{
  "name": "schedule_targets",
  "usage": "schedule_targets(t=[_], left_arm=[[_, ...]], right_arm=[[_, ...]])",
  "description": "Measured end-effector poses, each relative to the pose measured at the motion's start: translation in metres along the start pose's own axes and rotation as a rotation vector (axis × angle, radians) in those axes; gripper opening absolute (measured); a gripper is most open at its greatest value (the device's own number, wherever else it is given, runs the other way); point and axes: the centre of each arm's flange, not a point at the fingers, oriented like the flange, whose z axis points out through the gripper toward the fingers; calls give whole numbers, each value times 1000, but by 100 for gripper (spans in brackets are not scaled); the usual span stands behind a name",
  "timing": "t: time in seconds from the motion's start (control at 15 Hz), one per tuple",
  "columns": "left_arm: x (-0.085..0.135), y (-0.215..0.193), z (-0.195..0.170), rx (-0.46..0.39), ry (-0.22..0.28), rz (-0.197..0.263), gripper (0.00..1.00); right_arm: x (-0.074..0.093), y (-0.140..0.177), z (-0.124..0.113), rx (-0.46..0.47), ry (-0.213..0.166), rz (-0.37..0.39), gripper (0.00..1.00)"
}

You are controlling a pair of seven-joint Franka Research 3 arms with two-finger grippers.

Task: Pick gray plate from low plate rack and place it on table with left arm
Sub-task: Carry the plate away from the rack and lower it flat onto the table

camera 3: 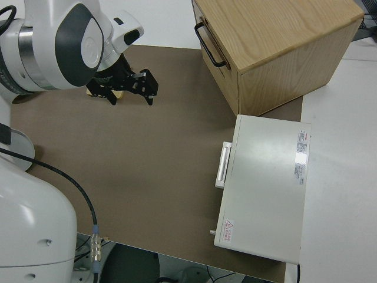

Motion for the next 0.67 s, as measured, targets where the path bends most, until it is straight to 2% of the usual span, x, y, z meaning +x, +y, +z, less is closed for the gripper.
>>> schedule_targets(t=[0.33, 0.67], left_arm=[[2, -1, -3, 7, 16, 6, 98], [9, -1, -24, 48, 50, 29, 100]], right_arm=[[0, 0, 0, 0, 0, 0, 99], [0, 0, 0, 0, 0, 0, 99]])
